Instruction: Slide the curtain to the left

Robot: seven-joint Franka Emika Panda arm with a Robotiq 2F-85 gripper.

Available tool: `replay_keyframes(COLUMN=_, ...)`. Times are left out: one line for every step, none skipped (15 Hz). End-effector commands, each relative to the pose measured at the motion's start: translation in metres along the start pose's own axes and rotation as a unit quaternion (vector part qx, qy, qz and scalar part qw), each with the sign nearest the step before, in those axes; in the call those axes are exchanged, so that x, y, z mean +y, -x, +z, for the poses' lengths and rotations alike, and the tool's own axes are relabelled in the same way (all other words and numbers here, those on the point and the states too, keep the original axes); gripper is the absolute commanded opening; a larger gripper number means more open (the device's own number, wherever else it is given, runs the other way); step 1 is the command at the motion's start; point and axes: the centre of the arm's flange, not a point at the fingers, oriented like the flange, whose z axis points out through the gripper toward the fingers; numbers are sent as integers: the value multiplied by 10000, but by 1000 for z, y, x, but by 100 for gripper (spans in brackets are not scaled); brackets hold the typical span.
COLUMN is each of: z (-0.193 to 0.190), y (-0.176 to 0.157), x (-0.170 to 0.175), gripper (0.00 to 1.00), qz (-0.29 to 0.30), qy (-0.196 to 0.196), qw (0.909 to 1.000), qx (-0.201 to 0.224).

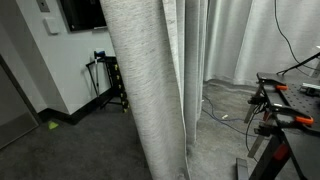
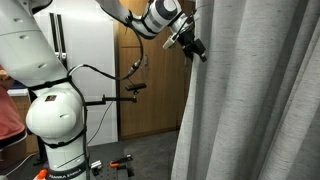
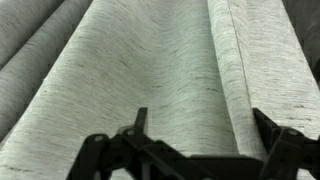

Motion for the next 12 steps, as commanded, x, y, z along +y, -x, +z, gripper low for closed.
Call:
replay_keyframes(z=-27, y=24, x=-27, gripper=100, qz=-624, qy=-564, qw=9964, qx=-45)
replay_keyframes(z=-34, y=29, x=-37, gripper=100, qz=-852, qy=-712, qw=9938, qx=-54)
replay_keyframes(z=-43, y=36, x=-45, gripper=100, qz=-1091, qy=-851, qw=9904, qx=-76)
replay_keyframes(z=-49, y=42, x=-50, gripper=100, qz=-1261, qy=-939, qw=9875, qx=-62)
replay_keyframes(z=-54, y=47, x=-54, gripper=100, qz=-1383, qy=-1003, qw=9853, qx=-48)
replay_keyframes(z=-60, y=50, x=-56, gripper=100, qz=-1467, qy=-1058, qw=9835, qx=-37)
replay_keyframes(z=-64, y=54, x=-54, gripper=100, qz=-1505, qy=-1094, qw=9825, qx=-9)
replay_keyframes(z=-67, y=56, x=-52, gripper=100, qz=-1513, qy=-1118, qw=9821, qx=3)
replay_keyframes(z=-68, y=59, x=-46, gripper=100, qz=-1442, qy=-1098, qw=9834, qx=8)
replay_keyframes(z=-69, y=61, x=-40, gripper=100, qz=-1358, qy=-1063, qw=9850, qx=-12)
replay_keyframes(z=-69, y=63, x=-32, gripper=100, qz=-1210, qy=-985, qw=9877, qx=-70)
replay_keyframes(z=-70, y=65, x=-24, gripper=100, qz=-1104, qy=-922, qw=9895, qx=-128)
